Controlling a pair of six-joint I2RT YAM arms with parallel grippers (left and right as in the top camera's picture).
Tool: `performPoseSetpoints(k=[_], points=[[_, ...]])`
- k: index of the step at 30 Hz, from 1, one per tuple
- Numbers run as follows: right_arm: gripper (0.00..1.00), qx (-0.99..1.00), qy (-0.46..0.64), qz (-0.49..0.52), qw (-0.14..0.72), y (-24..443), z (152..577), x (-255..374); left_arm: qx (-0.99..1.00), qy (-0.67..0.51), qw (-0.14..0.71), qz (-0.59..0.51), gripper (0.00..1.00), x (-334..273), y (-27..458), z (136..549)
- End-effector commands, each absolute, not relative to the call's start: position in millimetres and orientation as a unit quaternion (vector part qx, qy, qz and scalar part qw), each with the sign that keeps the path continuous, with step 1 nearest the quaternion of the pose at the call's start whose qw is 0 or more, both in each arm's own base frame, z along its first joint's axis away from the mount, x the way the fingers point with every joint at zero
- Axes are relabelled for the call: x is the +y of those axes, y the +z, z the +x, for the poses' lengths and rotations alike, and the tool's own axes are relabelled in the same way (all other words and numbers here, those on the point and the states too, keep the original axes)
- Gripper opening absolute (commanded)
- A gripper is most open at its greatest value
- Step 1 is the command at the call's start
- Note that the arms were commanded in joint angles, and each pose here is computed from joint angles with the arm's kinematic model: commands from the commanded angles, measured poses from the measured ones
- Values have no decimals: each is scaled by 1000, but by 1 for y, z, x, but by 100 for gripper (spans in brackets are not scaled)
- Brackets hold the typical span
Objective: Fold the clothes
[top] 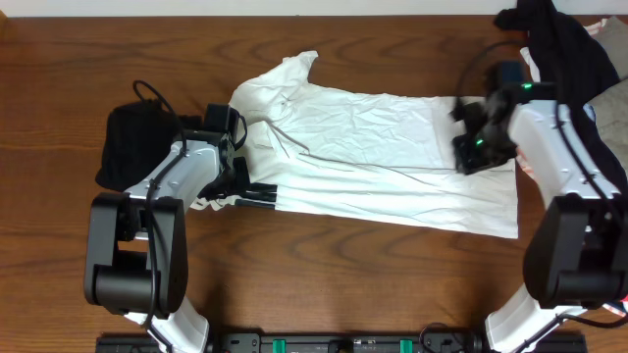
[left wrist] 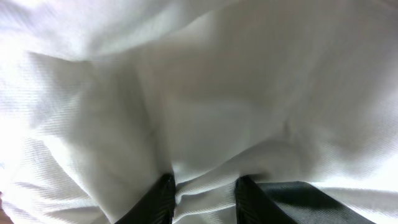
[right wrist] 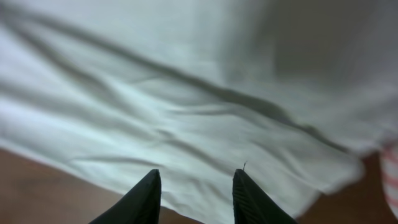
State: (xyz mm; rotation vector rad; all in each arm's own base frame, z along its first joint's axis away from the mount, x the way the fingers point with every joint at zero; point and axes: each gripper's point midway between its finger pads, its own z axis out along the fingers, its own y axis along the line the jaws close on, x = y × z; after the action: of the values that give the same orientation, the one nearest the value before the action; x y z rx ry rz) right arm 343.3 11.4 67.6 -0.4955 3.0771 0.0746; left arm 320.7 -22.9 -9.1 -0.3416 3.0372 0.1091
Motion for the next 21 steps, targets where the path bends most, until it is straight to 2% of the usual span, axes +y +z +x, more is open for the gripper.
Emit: performPoseSetpoints(k=[1, 8, 21], points=[[35, 960, 48, -275, 2, 58, 331, 38, 984, 115, -73, -116, 33, 10, -57, 254], [34, 932, 55, -359, 3, 47, 323, 70, 984, 114, -68, -117, 33, 10, -57, 257], [36, 925, 56, -376, 13, 26, 318, 80, 984, 114, -67, -121, 33, 10, -57, 256]])
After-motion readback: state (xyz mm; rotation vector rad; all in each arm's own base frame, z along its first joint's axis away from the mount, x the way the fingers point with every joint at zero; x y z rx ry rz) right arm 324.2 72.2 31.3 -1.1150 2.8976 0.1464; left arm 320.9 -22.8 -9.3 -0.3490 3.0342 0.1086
